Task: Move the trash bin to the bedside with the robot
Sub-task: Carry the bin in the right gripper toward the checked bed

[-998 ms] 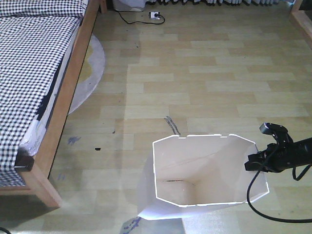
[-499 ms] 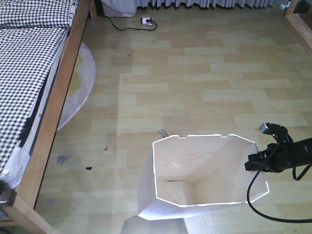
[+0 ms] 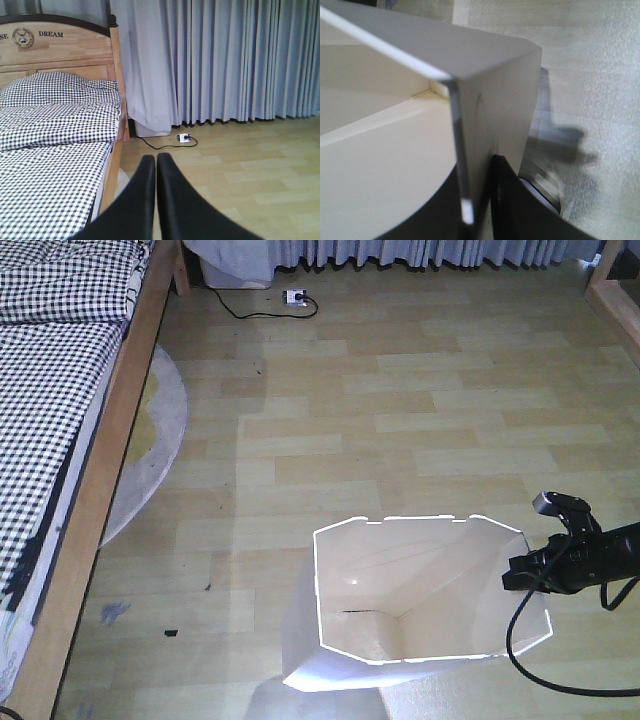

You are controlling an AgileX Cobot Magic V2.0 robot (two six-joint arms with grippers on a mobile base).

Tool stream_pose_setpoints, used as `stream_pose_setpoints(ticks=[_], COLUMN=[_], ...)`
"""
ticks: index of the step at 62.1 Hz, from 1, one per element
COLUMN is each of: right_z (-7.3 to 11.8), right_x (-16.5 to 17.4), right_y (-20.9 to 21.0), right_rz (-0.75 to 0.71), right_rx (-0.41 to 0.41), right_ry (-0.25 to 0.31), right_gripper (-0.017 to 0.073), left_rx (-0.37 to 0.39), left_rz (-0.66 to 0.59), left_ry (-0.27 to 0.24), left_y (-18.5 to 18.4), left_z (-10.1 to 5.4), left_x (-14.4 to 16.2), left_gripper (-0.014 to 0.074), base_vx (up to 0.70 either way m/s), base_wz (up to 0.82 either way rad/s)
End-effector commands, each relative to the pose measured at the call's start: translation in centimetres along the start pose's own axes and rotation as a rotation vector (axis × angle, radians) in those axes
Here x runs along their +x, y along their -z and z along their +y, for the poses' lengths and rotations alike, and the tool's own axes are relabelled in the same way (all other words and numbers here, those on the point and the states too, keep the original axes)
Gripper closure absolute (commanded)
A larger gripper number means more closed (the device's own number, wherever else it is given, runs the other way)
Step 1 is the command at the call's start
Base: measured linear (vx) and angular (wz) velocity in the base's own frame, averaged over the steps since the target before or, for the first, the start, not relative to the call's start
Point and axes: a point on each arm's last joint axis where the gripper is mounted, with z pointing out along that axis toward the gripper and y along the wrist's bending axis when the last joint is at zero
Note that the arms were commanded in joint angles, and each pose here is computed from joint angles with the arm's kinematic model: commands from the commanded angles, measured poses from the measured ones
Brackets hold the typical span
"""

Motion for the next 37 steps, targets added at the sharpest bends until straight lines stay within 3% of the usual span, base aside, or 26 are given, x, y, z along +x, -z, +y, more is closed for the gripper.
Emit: stream_pose_setpoints(ticks=[1, 37], right_z=[2.56, 2.57], right_x=[-1.87, -1.87], right_y=[2.06, 2.06], right_rz=[-0.104, -0.104], right_rx=[-0.201, -0.202], right_ry=[-0.009, -0.009], right_gripper=[0.0563, 0.0563], left_rx=[0.007, 0.007], left_rz=[-0.071, -0.071], left_ry=[0.023, 0.023], left_y=[0.03, 0.03], left_z=[-0.05, -0.05], left_x=[-0.33, -0.33], left_gripper=[0.0600, 0.0600], base_vx=[0.27, 0.25], base_wz=[0.01, 0.02])
